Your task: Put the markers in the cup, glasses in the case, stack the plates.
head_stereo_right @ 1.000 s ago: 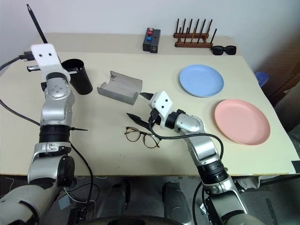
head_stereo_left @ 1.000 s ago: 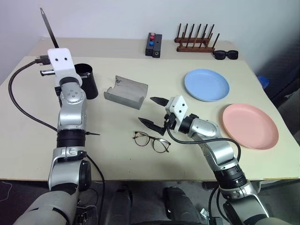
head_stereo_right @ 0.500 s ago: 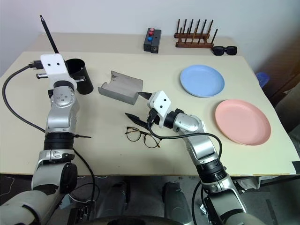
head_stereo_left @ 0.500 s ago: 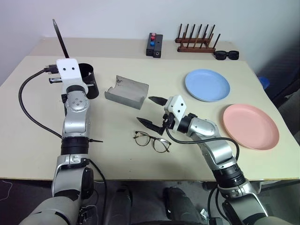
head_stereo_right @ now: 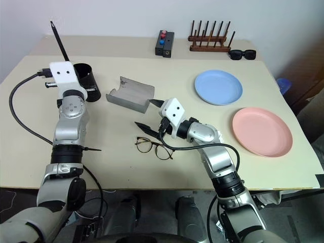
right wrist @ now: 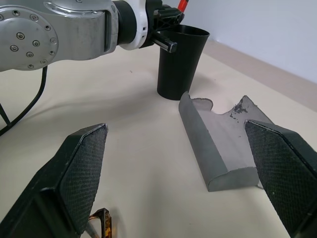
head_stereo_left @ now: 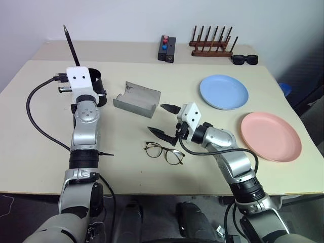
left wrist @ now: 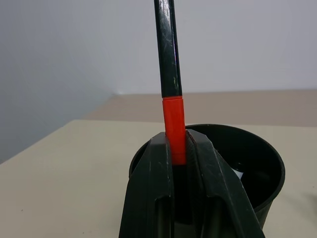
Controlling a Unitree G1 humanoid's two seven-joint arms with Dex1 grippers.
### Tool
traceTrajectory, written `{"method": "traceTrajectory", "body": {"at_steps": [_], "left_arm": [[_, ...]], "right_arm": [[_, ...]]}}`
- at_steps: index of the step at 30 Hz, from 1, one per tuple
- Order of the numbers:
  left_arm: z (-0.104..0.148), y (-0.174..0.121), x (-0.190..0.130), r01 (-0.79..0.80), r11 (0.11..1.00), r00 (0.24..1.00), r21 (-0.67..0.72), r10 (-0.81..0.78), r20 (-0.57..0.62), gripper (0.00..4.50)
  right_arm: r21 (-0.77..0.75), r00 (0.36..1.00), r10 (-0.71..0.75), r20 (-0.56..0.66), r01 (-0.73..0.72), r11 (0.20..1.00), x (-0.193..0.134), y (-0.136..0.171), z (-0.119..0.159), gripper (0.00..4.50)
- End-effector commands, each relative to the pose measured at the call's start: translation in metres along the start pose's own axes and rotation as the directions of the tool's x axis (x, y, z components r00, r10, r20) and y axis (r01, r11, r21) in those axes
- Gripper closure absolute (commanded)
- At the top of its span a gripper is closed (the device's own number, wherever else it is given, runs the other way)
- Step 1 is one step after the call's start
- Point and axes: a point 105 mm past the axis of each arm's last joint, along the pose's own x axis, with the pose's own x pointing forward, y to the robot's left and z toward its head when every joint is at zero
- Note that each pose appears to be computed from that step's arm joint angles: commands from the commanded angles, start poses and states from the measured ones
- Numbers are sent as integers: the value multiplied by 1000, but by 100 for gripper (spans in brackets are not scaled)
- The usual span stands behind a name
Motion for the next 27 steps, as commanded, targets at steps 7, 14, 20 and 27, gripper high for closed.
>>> {"method": "traceTrajectory", "body": {"at_steps": [7,14,20,27], "left_arm": [[14,-1,-2,0,1000,999,-4,0,52,443],[14,-1,-2,-3,1000,999,-1,3,51,443],[15,0,-2,-5,1000,998,-4,5,55,443],[16,1,0,-11,1000,998,-1,11,57,329]], "right_arm": [[-26,999,5,38,-4,1000,1,1,11,0],[-25,999,7,36,-6,1000,1,1,11,0],[-25,999,9,36,-8,1000,1,1,11,0],[-24,999,9,37,-8,1000,1,2,11,0]]}}
